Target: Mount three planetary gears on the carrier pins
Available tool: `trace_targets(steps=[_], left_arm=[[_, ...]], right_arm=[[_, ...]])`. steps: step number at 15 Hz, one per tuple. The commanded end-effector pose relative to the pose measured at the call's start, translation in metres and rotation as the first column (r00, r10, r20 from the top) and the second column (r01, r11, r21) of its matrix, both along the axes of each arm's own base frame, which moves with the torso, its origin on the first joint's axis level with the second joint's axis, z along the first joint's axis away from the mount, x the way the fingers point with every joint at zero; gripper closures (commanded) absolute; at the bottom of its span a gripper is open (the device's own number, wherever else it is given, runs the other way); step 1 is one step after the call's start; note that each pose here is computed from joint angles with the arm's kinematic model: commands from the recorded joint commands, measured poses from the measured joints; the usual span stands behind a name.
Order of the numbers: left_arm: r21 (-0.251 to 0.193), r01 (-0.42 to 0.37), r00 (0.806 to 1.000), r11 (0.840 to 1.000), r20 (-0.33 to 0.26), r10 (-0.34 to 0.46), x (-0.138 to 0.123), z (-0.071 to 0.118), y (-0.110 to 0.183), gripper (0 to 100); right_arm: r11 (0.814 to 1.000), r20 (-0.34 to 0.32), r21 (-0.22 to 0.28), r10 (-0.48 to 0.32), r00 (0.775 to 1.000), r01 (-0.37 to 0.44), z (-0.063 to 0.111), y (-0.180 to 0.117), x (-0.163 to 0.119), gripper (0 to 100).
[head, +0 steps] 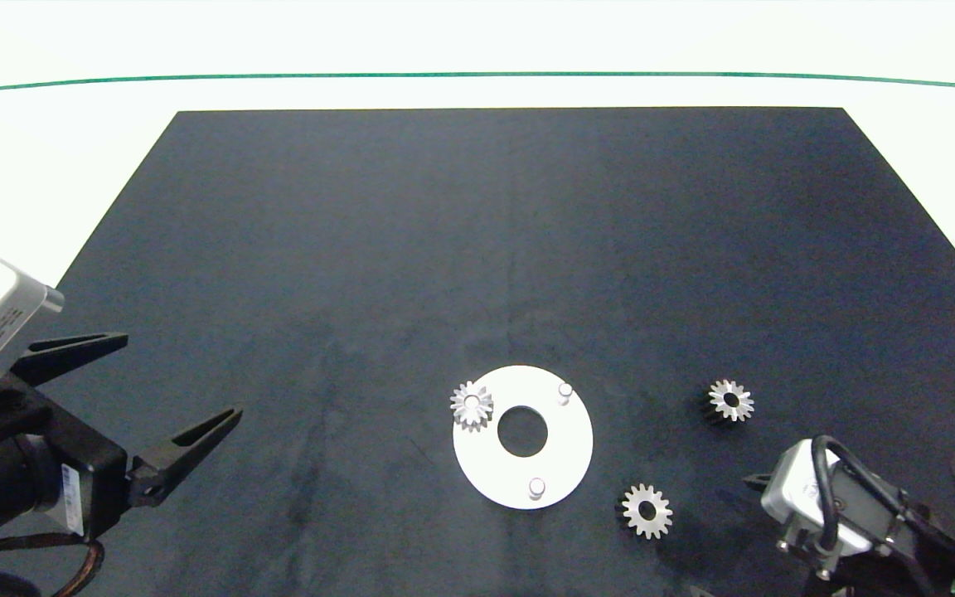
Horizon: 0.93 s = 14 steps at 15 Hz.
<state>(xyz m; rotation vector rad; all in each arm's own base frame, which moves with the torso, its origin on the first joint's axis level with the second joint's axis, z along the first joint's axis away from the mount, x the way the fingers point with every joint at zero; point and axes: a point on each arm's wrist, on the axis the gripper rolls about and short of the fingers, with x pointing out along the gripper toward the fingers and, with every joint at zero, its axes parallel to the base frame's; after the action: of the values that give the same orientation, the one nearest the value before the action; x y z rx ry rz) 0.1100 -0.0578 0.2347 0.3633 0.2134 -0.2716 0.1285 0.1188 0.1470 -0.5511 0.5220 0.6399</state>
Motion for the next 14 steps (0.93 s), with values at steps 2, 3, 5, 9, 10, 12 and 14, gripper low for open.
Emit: trace_targets(steps=[2, 3, 5, 9, 10, 12, 14], left_arm=[[0.000, -0.001, 1.000, 1.000, 0.003, 0.001, 0.001, 0.001, 0.000, 0], [0.001, 0.002, 1.000, 1.000, 0.002, -0.002, 0.001, 0.001, 0.000, 0], [0.001, 0.004, 1.000, 1.000, 0.002, -0.004, 0.001, 0.001, -0.001, 0], [-0.003, 0.009, 1.000, 1.000, 0.011, -0.009, -0.002, 0.002, 0.001, 0], [-0.003, 0.012, 1.000, 1.000, 0.010, -0.012, -0.002, 0.002, 0.001, 0], [-0.003, 0.014, 1.000, 1.000, 0.010, -0.014, -0.002, 0.002, 0.001, 0], [-0.002, 0.011, 1.000, 1.000, 0.008, -0.011, -0.002, 0.002, 0.001, 0]], right_arm=[[0.999, -0.029, -0.042, 0.018, 0.999, -0.019, -0.014, 0.016, 0.010, 0], [0.999, -0.034, -0.048, 0.015, 0.999, -0.017, -0.017, 0.018, 0.012, 0], [0.999, -0.027, -0.044, 0.013, 1.000, -0.014, -0.020, 0.023, 0.017, 0], [1.000, 0.015, -0.013, 0.010, 1.000, -0.010, -0.025, 0.035, 0.027, 0], [1.000, 0.019, -0.014, 0.008, 1.000, -0.008, -0.025, 0.036, 0.027, 0], [1.000, 0.016, -0.018, 0.013, 1.000, -0.013, -0.026, 0.036, 0.027, 3], [1.000, 0.014, -0.019, 0.013, 1.000, -0.013, -0.026, 0.036, 0.027, 7]])
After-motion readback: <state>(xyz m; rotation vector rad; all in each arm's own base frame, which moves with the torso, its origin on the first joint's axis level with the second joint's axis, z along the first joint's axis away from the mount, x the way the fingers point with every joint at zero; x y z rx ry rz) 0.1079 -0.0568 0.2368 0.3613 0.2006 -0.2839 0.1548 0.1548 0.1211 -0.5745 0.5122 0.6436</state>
